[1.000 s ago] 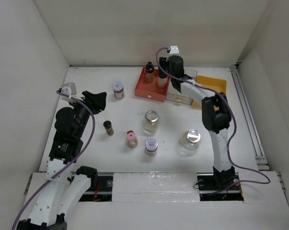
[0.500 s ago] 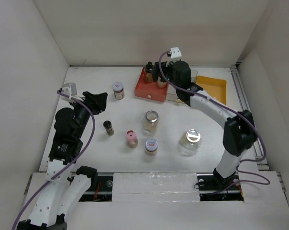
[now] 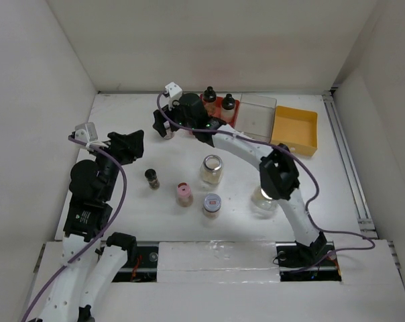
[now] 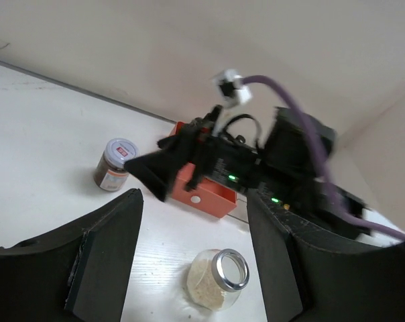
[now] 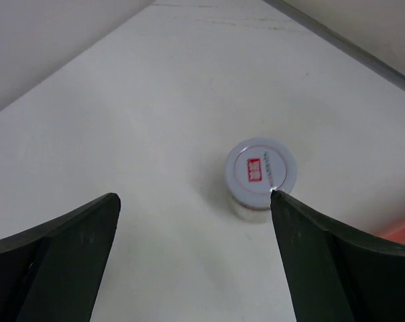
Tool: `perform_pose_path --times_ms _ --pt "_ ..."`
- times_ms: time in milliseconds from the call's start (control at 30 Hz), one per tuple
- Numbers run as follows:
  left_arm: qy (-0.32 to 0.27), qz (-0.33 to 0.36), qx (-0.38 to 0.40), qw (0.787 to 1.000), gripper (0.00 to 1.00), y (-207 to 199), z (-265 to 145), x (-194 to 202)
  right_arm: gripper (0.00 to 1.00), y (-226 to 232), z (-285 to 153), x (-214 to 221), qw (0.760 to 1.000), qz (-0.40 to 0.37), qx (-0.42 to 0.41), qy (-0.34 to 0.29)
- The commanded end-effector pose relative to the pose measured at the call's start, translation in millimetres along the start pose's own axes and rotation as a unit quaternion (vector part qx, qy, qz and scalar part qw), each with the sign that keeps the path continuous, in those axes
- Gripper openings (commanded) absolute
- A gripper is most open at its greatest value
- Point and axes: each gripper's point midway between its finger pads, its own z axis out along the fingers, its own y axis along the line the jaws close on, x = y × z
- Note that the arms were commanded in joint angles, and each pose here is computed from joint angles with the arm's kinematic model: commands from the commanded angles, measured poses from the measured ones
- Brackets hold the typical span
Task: Organize the condiment bottles
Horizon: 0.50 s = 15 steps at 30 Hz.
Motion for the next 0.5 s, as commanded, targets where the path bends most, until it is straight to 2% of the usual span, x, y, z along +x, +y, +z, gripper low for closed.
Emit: perform_pose_path --times_ms 0,67,100,133,333,367,467 --pt "-0.031 -0.006 0.013 0.999 0.59 -11.9 -3.7 -23.4 0.99 -22.7 27.2 -4.7 0.999 -0.014 0.03 0.001" --pt "-0.029 -0.005 0.018 0.999 0.59 -13.9 -1.4 -22.6 0.99 -35.3 37.5 -3.1 0.998 -0.014 0.062 -0.002" --pt "-0.025 -0.005 0.024 0.999 0.59 -15.9 -1.7 -21.3 0.99 -37.1 39.6 -21.3 0.997 -0.015 0.069 -0.023" --pt "-0.023 0.0 0.029 0.999 0.59 -17.3 0.5 -20.1 0.99 -45.1 47.7 -5.4 0.996 -0.014 0.085 -0.011" --pt "-0.023 0.0 0.029 0.999 0.59 -17.3 0.5 -20.1 0.99 -46.7 63.8 19.5 0.997 -0.003 0.081 0.001" --pt "-0.023 0.0 0.029 0.999 0.59 -17.3 0.5 -20.1 0.99 -46.9 68.4 36.4 0.997 0.003 0.078 0.017" --pt "-0.017 0.0 0.03 0.999 0.59 -16.4 1.1 -15.5 0.99 -48.4 71.2 36.1 0.996 0.008 0.083 0.017"
